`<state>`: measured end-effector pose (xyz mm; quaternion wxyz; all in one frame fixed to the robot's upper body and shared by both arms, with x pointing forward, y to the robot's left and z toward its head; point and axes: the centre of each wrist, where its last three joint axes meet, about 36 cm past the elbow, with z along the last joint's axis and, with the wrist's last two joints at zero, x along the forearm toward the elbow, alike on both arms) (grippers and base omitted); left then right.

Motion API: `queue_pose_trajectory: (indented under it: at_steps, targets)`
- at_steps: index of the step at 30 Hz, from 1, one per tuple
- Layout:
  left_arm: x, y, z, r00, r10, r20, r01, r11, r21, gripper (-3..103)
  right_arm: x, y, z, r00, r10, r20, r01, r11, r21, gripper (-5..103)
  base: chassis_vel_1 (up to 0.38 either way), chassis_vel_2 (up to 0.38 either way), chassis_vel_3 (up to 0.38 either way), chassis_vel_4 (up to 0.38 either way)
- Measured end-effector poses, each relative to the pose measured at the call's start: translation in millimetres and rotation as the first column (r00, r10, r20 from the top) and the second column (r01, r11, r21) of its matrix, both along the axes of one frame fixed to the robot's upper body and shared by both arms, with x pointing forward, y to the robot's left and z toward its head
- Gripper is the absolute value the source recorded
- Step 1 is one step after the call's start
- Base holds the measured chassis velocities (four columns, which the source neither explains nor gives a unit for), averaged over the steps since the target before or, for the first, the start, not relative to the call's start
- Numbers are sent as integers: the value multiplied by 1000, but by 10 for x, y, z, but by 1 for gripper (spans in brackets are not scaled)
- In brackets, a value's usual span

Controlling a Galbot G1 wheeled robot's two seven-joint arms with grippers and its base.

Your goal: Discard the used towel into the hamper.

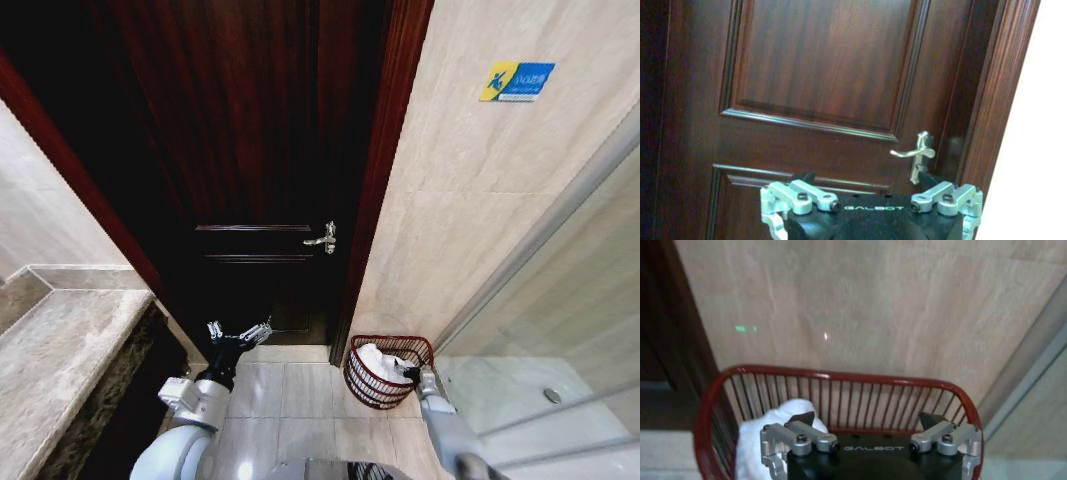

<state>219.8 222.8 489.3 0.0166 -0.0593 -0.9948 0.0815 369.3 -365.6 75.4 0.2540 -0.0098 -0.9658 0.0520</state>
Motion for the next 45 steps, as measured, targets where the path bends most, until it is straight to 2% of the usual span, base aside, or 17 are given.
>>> queue_pose_trajectory:
  at_steps: [10, 14, 18, 25, 33, 37, 41, 43, 45]
  targets:
    - [0, 0, 0, 1000, 0, 0, 0, 1000, 0, 100, -371, 74, 59, 991, -28, 133, 25, 999, 20, 100, 0, 0, 0, 0]
    - [0, 0, 0, 1000, 0, 0, 0, 1000, 0, 100, -441, 99, 169, 988, -37, 151, 33, 999, 30, 100, 0, 0, 0, 0]
    - [0, 0, 0, 1000, 0, 0, 0, 1000, 0, 100, -672, 166, 360, 988, -58, 145, 45, 995, 90, 100, 0, 0, 0, 0]
    - [0, 0, 0, 1000, 0, 0, 0, 1000, 0, 100, -1016, 207, 680, 979, -59, 196, 40, 994, 102, 100, 0, 0, 0, 0]
    - [0, 0, 0, 1000, 0, 0, 0, 1000, 0, 100, -1246, 268, 1237, 944, -27, 329, -1, 997, 83, 100, 0, 0, 0, 0]
    - [0, 0, 0, 1000, 0, 0, 0, 1000, 0, 100, -1375, 365, 1768, 908, -20, 418, -11, 997, 72, 100, 0, 0, 0, 0]
    - [0, 0, 0, 1000, 0, 0, 0, 1000, 0, 100, -1454, 426, 1983, 887, -12, 461, -22, 997, 67, 100, 0, 0, 0, 0]
    - [0, 0, 0, 1000, 0, 0, 0, 1000, 0, 100, -1547, 508, 2286, 858, 2, 514, -39, 997, 62, 100, 0, 0, 0, 0]
    - [0, 0, 0, 1000, 0, 0, 0, 1000, 0, 100, -1568, 534, 2383, 849, 3, 529, -44, 997, 64, 100, 0, 0, 0, 0]
